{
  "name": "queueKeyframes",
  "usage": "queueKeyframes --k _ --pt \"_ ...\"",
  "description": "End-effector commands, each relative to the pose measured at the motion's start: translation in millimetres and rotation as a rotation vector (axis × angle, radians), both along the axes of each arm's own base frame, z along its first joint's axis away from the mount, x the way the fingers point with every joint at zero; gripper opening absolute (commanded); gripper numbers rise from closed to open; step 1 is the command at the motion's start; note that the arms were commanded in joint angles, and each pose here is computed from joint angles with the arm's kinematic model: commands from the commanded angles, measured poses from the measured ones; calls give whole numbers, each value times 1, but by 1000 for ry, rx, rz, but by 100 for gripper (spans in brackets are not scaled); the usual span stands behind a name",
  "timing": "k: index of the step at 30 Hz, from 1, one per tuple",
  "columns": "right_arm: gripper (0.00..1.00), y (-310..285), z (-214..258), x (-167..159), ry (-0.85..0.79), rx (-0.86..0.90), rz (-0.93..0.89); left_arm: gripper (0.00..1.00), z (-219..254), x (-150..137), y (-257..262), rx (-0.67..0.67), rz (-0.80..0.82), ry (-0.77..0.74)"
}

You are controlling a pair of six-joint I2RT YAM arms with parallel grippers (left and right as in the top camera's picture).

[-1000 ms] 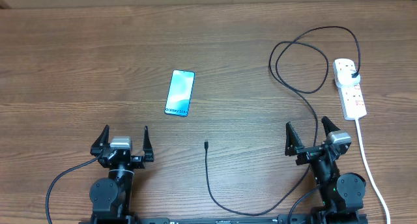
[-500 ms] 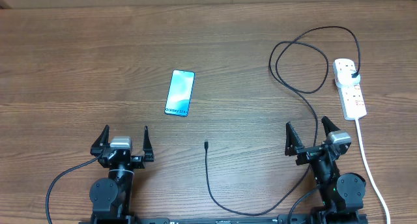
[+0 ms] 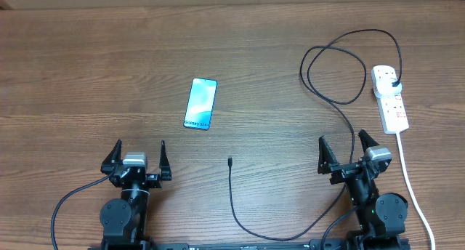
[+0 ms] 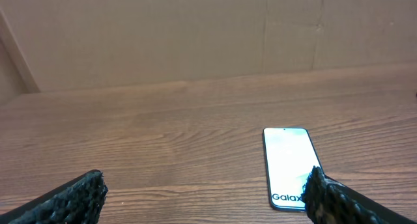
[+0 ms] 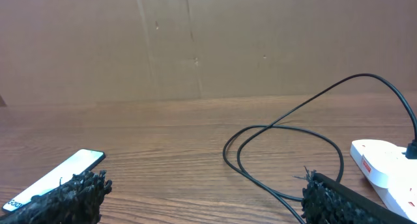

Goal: Plug charger to phone and switch on socket

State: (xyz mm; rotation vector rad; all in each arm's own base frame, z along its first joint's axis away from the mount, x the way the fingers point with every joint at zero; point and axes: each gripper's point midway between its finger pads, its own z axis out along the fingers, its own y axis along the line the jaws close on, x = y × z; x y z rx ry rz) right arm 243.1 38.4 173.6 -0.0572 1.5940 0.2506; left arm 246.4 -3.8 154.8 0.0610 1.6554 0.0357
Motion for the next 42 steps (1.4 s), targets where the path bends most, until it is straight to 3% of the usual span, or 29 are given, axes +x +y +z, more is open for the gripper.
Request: queueKeyframes --k 1,42 --pt "100 -4 -2 1 -4 5 -20 100 1 0 -1 15 -5 -7" --pt "100 -17 -2 2 -4 5 -72 99 1 0 -1 15 -4 -7"
